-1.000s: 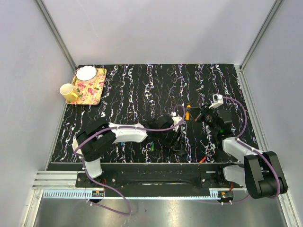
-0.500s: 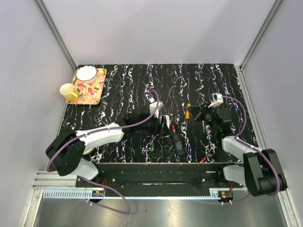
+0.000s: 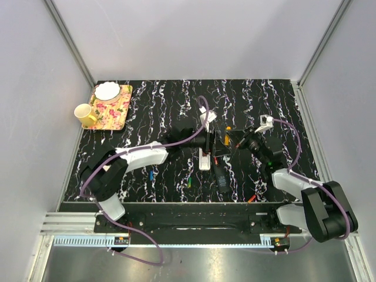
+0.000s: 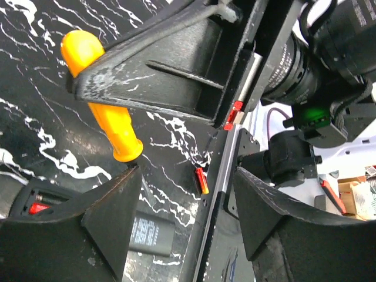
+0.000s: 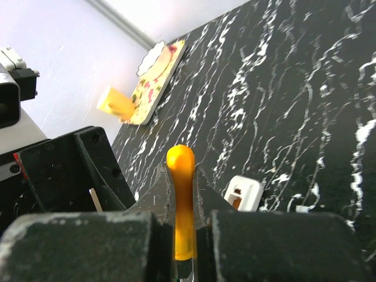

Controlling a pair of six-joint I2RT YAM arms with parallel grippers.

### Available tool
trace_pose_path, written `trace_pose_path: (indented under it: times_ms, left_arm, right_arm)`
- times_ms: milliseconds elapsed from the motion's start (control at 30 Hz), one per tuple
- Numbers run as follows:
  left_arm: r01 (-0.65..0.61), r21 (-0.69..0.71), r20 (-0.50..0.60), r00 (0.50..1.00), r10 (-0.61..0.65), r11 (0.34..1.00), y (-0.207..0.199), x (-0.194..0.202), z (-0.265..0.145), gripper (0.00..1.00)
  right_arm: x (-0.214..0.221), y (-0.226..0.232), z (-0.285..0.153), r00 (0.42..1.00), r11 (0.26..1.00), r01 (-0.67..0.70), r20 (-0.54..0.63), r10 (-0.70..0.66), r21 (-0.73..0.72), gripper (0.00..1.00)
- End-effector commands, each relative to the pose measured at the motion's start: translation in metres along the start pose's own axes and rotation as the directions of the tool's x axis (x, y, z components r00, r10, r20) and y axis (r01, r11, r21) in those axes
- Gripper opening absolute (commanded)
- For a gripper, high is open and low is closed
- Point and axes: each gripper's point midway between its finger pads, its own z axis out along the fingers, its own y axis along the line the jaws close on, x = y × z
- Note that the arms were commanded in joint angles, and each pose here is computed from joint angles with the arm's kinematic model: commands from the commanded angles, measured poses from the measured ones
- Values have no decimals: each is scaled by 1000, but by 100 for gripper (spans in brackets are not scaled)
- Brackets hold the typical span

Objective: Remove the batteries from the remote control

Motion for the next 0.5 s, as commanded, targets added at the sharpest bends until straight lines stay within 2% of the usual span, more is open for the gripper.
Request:
trace_pose_path:
  times_ms: [0, 233, 467]
  left_arm:
    - [-46, 91, 41, 998, 42, 995, -11, -26, 20, 65]
    - [-28, 95, 31, 999, 26, 995, -6, -22, 25, 55]
    - [-10, 106, 25, 1000, 8, 994, 0, -17, 32, 55]
  right_arm:
    - [-37, 38, -2, 993, 995, 4, 118, 7, -98, 0]
    - [-43, 45, -11, 991, 996, 5, 134, 8, -93, 0]
    - [-47, 57, -14, 989, 990, -24, 140, 44, -142, 0]
